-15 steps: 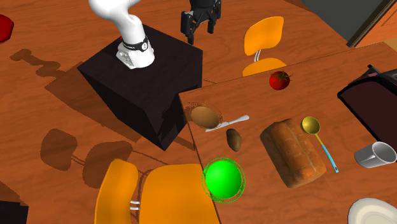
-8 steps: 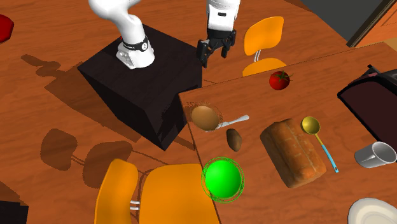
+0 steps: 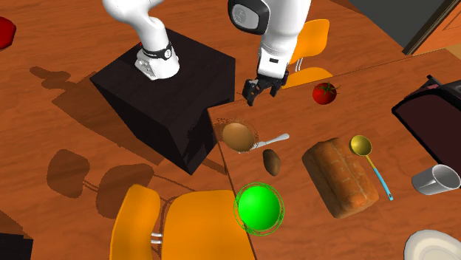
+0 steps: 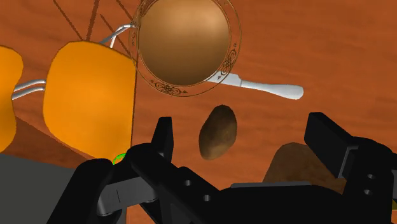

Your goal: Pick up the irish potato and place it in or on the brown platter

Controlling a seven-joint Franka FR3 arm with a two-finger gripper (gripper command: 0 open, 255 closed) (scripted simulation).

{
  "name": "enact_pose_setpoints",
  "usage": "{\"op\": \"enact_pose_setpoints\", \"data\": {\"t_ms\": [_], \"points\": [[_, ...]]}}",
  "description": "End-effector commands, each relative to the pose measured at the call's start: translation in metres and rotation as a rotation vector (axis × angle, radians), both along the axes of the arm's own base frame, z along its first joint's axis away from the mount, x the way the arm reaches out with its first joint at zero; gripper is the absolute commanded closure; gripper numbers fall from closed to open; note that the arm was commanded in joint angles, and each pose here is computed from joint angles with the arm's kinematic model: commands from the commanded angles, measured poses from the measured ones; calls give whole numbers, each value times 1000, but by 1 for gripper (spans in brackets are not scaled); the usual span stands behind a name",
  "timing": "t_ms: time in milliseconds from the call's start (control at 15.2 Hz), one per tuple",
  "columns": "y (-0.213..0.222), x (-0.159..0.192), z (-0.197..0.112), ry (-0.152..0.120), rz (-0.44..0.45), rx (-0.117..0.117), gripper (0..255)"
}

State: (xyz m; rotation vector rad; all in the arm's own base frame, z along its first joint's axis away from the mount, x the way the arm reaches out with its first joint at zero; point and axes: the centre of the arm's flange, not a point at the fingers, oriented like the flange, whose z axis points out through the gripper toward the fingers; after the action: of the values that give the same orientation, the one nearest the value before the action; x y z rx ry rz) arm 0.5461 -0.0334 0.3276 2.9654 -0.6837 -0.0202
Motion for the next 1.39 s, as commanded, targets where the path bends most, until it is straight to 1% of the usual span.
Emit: {"op": "enact_pose_setpoints", "data": {"t_ms": [0, 990, 1320], "points": [[-7, 16, -25, 2, -33, -5, 0], [-64, 133, -179, 21, -273, -43, 0], [-68, 134, -203, 21, -278, -44, 0]]}}
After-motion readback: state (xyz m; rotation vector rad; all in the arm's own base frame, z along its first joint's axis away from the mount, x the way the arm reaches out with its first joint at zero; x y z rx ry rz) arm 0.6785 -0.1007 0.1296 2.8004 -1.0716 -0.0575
